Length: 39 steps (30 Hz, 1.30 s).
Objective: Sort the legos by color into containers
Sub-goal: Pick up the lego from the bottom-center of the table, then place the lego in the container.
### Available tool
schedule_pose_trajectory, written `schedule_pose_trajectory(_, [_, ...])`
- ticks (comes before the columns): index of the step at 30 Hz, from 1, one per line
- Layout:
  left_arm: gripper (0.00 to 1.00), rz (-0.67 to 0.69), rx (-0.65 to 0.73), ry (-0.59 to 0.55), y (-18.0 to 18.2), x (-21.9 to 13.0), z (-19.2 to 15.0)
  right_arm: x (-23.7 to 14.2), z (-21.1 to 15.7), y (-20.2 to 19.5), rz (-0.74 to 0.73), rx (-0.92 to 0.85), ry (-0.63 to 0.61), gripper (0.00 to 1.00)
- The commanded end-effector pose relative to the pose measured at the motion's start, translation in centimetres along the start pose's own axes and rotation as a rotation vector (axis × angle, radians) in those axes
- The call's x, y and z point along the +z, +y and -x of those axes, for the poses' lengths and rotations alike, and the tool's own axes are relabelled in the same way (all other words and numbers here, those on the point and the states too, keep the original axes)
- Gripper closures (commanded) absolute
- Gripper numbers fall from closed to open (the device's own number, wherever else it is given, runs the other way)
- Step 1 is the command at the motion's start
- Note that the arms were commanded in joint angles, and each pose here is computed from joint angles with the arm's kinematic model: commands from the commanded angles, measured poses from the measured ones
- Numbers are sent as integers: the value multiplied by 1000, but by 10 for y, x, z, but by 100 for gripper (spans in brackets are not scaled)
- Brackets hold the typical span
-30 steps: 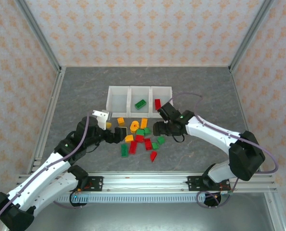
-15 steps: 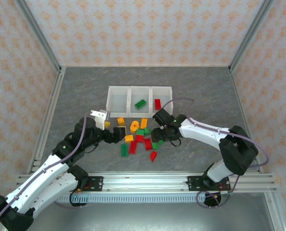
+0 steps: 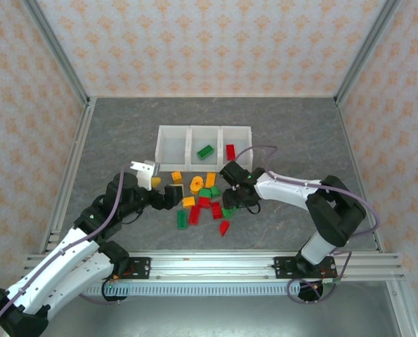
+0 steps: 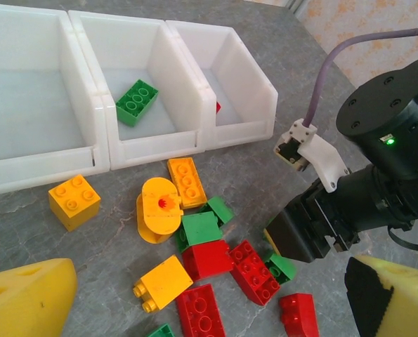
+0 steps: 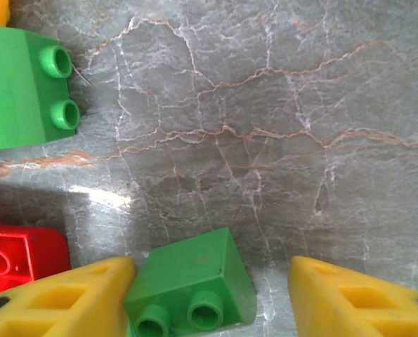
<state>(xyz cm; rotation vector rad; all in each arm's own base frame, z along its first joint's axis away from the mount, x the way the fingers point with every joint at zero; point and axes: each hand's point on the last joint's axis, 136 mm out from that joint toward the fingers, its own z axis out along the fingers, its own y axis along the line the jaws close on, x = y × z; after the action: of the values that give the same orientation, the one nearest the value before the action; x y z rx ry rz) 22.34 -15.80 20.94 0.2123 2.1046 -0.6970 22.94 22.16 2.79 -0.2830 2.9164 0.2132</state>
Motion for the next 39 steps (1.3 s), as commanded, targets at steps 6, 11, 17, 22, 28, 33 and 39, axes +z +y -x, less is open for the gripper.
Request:
schedule_pose_trajectory(6, [1, 6, 7, -38, -1, -4, 8, 7, 3, -10, -77, -24, 3, 61])
schedule_pose_trajectory(11, [1, 6, 8, -57, -2, -8, 11, -21, 24, -3, -73, -24, -59, 69])
schedule_pose_trajectory(17, [1, 7, 10, -60, -2, -8, 12, -83, 84, 27, 1, -21, -255, 71])
schedule_pose_trajectory(22, [1, 6, 12, -53, -2, -7, 11, -113, 148, 62, 57, -52, -398, 71])
schedule_pose_trajectory(28, [1, -1, 13, -69, -3, -10, 13, -89, 208, 90, 51, -120, -411, 72])
schedule_pose_trajectory(33, [1, -3, 14, -83, -4, -14, 15, -60, 248, 94, 33, -135, -404, 73])
schedule_pose_trajectory(39, [1, 5, 15, -97, -3, -16, 18, -41, 274, 85, 40, -103, -405, 69])
